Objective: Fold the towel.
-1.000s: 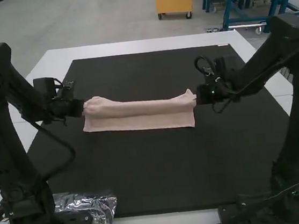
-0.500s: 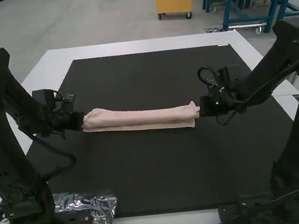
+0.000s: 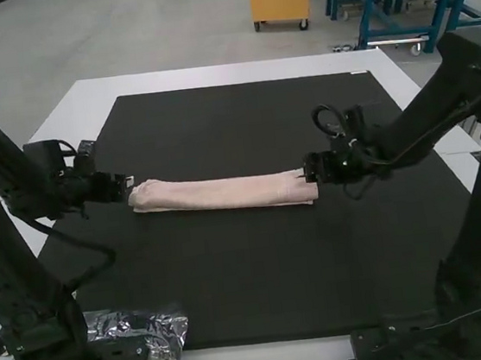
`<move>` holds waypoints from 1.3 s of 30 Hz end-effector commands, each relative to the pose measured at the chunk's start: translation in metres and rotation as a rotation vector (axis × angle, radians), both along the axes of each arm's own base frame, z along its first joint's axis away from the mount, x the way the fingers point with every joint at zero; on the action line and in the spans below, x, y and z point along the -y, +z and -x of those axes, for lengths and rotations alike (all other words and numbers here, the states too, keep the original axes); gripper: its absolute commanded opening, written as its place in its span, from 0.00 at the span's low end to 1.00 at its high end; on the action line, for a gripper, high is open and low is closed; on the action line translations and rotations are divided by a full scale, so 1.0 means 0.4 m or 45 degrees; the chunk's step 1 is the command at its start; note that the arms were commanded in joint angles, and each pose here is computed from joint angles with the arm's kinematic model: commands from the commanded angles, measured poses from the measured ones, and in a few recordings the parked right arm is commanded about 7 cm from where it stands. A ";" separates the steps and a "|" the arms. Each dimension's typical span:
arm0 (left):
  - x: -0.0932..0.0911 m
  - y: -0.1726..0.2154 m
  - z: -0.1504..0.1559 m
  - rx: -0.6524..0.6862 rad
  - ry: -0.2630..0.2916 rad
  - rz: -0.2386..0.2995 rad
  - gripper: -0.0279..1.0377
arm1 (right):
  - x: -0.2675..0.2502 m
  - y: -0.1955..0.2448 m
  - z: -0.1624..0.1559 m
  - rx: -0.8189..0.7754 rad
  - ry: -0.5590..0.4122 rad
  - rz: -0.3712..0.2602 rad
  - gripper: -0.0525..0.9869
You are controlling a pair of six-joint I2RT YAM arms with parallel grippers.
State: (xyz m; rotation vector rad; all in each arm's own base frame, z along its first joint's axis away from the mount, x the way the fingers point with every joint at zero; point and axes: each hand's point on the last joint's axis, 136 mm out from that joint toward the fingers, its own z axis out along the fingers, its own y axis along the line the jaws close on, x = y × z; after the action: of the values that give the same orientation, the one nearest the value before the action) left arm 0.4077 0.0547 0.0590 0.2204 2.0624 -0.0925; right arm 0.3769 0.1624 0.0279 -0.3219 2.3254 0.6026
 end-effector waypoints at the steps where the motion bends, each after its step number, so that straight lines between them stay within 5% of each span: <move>1: -0.013 0.053 -0.017 0.061 0.023 0.050 0.94 | -0.045 0.000 -0.015 0.010 0.032 0.000 0.91; 24: -0.007 0.085 -0.022 0.090 0.031 0.094 0.94 | -0.039 -0.100 -0.024 -0.051 0.028 0.100 0.89; 27: -0.006 0.087 -0.021 0.088 0.030 0.095 0.94 | -0.036 -0.136 -0.011 -0.091 0.047 0.115 0.63; 30: -0.007 0.093 -0.020 0.096 0.029 0.097 0.94 | -0.050 -0.158 0.015 -0.144 0.100 0.072 0.06; 34: -0.009 0.097 -0.020 0.102 0.031 0.095 0.94 | -0.034 -0.166 0.034 -0.199 0.097 0.047 0.03; 39: -0.009 0.103 -0.020 0.106 0.030 0.094 0.94 | 0.131 -0.073 -0.027 -0.127 -0.096 0.024 0.03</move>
State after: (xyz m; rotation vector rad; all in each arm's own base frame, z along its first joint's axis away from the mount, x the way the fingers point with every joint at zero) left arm 0.4085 0.0550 0.0805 0.1439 2.0246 -0.1463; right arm 0.3864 0.1442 -0.0168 -0.2907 2.4487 0.5750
